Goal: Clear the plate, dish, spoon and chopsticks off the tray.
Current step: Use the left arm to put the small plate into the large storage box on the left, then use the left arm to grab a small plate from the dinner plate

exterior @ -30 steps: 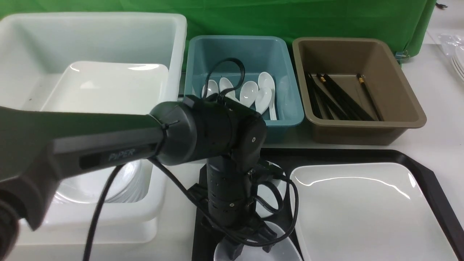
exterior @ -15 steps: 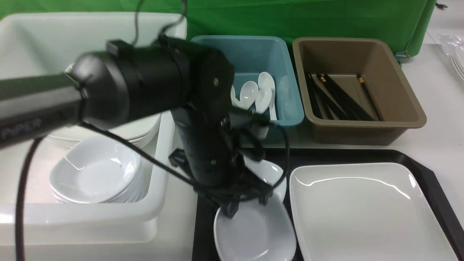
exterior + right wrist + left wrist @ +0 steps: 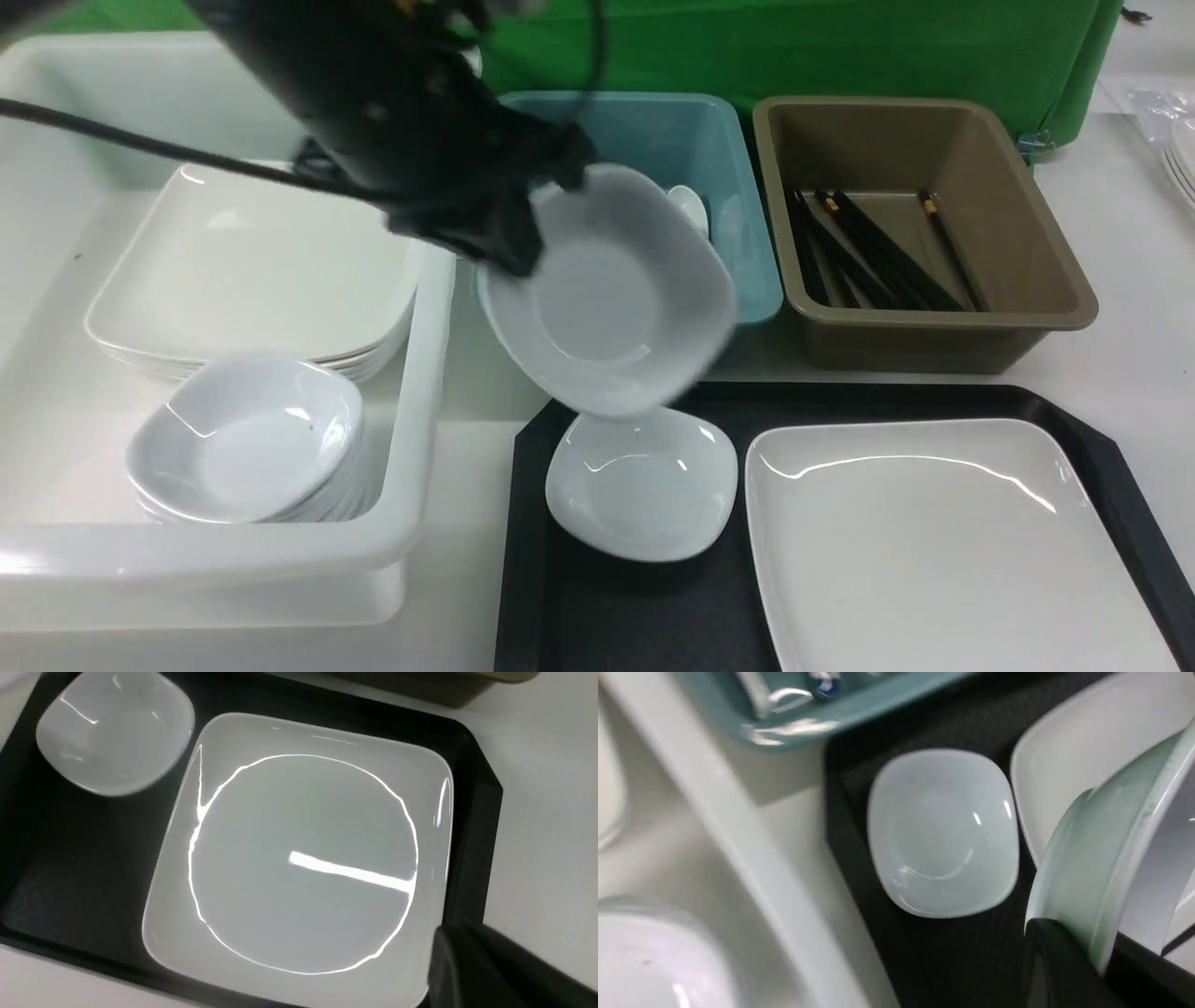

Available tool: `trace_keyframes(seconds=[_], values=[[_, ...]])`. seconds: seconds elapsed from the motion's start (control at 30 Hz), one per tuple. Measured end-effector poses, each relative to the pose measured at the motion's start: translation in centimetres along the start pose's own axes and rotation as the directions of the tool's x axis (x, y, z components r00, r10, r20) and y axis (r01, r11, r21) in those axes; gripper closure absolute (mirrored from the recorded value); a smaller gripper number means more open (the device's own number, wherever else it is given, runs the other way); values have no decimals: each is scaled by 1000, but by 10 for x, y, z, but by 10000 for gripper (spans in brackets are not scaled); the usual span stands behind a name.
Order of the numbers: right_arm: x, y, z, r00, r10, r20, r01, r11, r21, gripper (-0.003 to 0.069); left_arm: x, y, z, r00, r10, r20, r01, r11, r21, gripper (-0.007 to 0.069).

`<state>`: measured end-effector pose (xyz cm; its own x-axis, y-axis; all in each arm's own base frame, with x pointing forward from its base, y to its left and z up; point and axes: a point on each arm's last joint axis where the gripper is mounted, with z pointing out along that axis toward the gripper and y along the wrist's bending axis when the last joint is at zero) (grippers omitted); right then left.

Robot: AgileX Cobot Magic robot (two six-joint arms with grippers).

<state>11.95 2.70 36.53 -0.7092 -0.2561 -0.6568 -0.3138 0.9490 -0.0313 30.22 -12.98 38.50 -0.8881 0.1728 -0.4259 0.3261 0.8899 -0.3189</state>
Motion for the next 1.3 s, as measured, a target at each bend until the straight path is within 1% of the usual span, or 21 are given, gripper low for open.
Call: trace_keyframes(seconds=[0.07, 0.1, 0.13, 0.17, 0.2, 0.23, 0.3, 0.4, 0.53, 0.63, 0.7, 0.73, 0.8, 0.9, 0.97, 1.03, 1.1, 1.17, 1.23, 1.3], values=[[-1, 0, 0, 1000, 1, 10, -1, 1000, 0, 639, 4, 28, -21, 996, -70, 52, 71, 997, -20, 606], [-1, 0, 0, 1000, 2, 13, -2, 1000, -1, 639, 8, 37, -28, 994, -91, 65, 93, 995, -30, 606], [-1, 0, 0, 1000, 3, 15, -3, 1000, -3, 639, 13, 53, -36, 989, -125, 84, 129, 990, -52, 606], [-2, 2, 0, 1000, 11, 20, -11, 1000, -19, 639, 27, 77, -48, 976, -187, 107, 197, 977, -86, 606], [-2, 2, 0, 1000, 12, 20, -12, 1000, -21, 639, 28, 80, -48, 975, -196, 106, 206, 974, -90, 606], [-2, 3, 0, 1000, 16, 21, -16, 999, -31, 639, 37, 94, -52, 964, -239, 120, 251, 963, -101, 606], [-3, 4, 0, 999, 20, 29, -19, 999, -50, 639, 55, 121, -49, 943, -305, 134, 320, 941, -108, 606], [-4, 5, 0, 999, 11, 38, -8, 998, -57, 639, 75, 151, -29, 933, -339, 123, 354, 926, -131, 606], [-4, 6, 0, 999, 13, 45, -10, 998, -62, 639, 88, 168, -4, 932, -347, 105, 360, 920, -155, 606], [-4, 6, 0, 999, 14, 46, -11, 998, -64, 639, 91, 172, 6, 926, -367, 90, 377, 913, -155, 589], [-4, 6, 0, 999, 15, 46, -12, 998, -64, 639, 93, 175, 11, 922, -379, 79, 387, 908, -161, 564], [-4, 6, 0, 999, 15, 46, -12, 998, -64, 639, 93, 177, 12, 921, -382, 77, 389, 905, -169, 538], [-4, 6, 0, 999, 15, 47, -12, 998, -65, 639, 95, 181, 12, 918, -390, 67, 395, 893, -215, 456], [-4, 6, 0, 999, 15, 47, -12, 998, -65, 639, 96, 183, 2, 917, -393, 65, 394, 871, -294, 274], [-4, 6, 0, 999, 16, 47, -13, 998, -66, 639, 91, 181, -12, 914, -395, 90, 402, 855, -328, 188], [-4, 6, 0, 999, 16, 47, -13, 998, -67, 639, 84, 176, -27, 913, -389, 127, 408, 848, -338, 135], [-4, 6, 0, 999, 16, 47, -13, 998, -67, 639, 75, 165, -41, 920, -360, 158, 393, 860, -327, 115], [-4, 6, 0, 999, 16, 47, -13, 998, -68, 639, 65, 147, -46, 932, -320, 169, 358, 882, -307, 123], [-4, 6, 0, 999, 17, 48, -14, 998, -68, 639, 53, 120, -46, 955, -241, 173, 281, 922, -266, 170], [-4, 6, 0, 999, 17, 48, -14, 998, -68, 639, 44, 93, -40, 966, -189, 178, 226, 950, -218, 232]])
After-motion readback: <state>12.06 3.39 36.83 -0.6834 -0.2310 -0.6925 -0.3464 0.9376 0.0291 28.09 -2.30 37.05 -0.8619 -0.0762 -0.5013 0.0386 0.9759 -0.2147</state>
